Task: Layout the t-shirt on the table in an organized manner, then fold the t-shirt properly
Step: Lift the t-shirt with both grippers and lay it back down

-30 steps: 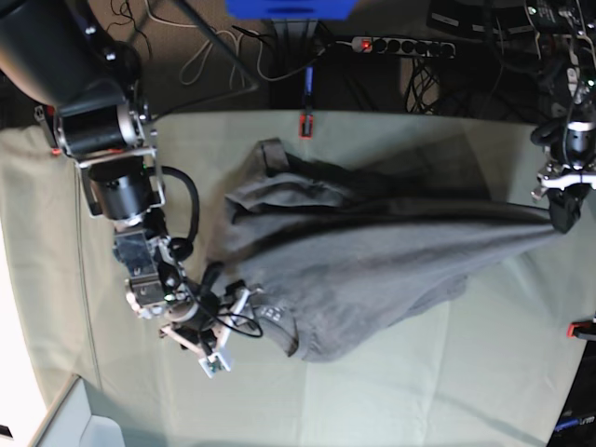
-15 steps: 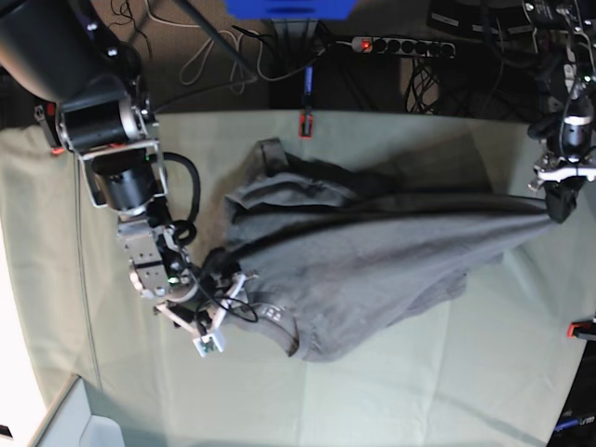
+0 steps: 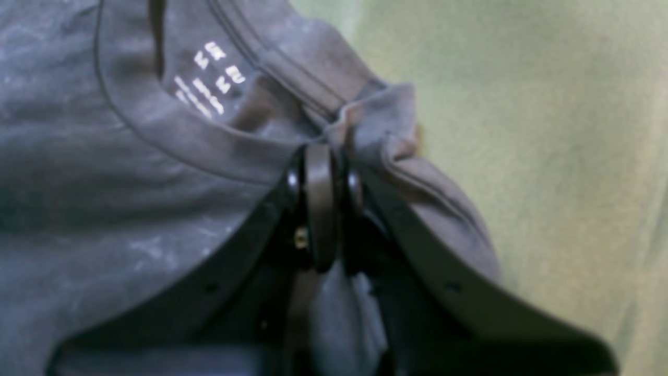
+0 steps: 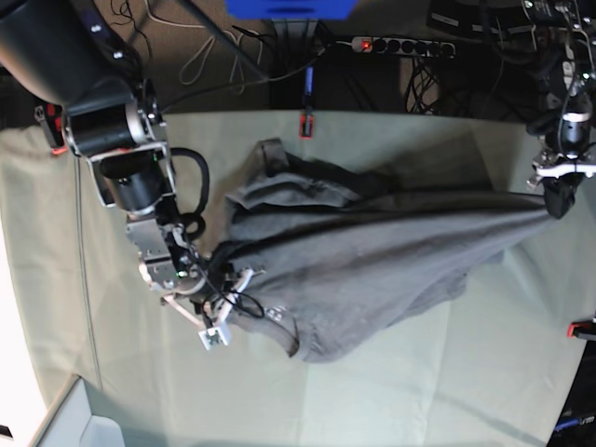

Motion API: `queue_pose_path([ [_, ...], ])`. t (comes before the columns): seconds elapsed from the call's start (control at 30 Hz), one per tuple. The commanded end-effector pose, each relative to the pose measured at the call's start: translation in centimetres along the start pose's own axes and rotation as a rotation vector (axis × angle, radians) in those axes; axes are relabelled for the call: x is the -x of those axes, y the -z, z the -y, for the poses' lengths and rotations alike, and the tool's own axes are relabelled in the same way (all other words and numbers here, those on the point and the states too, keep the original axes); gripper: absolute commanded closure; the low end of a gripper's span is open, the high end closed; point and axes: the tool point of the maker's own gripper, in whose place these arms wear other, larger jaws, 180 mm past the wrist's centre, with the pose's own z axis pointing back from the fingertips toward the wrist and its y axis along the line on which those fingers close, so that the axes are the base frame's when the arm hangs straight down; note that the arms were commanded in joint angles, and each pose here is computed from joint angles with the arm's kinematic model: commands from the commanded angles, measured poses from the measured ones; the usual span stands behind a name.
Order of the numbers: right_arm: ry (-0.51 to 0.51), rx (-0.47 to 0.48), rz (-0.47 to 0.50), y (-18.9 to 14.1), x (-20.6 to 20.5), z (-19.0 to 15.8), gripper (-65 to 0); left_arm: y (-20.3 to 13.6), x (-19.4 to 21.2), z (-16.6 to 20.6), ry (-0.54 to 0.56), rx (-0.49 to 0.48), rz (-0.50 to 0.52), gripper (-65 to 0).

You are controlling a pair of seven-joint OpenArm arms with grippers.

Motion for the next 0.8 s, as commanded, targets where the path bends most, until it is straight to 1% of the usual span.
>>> queue_pose_path([
  [0.0,-0.015,0.0,0.081,-0.2,-3.6,0.3,0.0,0.3,-1.6,0.8,0.007,0.028,0.052,-0.1],
  [0.13,-0.062,0.016,0.22,-1.8,-9.3,0.6,0.0,1.6,-2.1,3.3,-0.003,0.09,0.07,-0.1],
  [0.17,-0.079,0.029,0.246,-2.5,-10.5,1.1,0.0,2.1,-2.4,4.2,-0.006,0.109,0.081,-0.1],
  [0.27,-0.123,0.057,0.318,-4.6,-14.2,1.8,0.0,3.4,-3.4,7.3,-0.009,0.182,0.108,-0.1],
  [0.33,-0.127,0.089,0.375,-6.2,-16.6,3.0,0.0,4.7,-4.4,9.8,0.011,0.246,0.103,-0.1],
  [0.4,-0.115,0.122,0.451,-8.2,-19.7,4.2,0.0,5.9,-5.8,12.7,0.013,0.31,0.107,-0.1],
  [0.5,-0.101,0.165,0.52,-10.7,-23.7,6.0,0.0,7.8,-8.5,16.0,0.0,0.374,0.125,-0.1],
  [0.57,-0.088,0.201,0.565,-12.4,-26.3,7.8,0.0,9.4,-10.3,18.6,-0.002,0.42,0.145,-0.1],
  [0.67,-0.094,0.24,0.632,-15.1,-30.2,9.6,0.0,12.0,-12.9,21.2,-0.017,0.449,0.174,-0.1],
  [0.77,-0.121,0.269,0.703,-17.8,-34.1,10.4,0.0,13.5,-16.3,23.4,-0.014,0.479,0.216,-0.1],
])
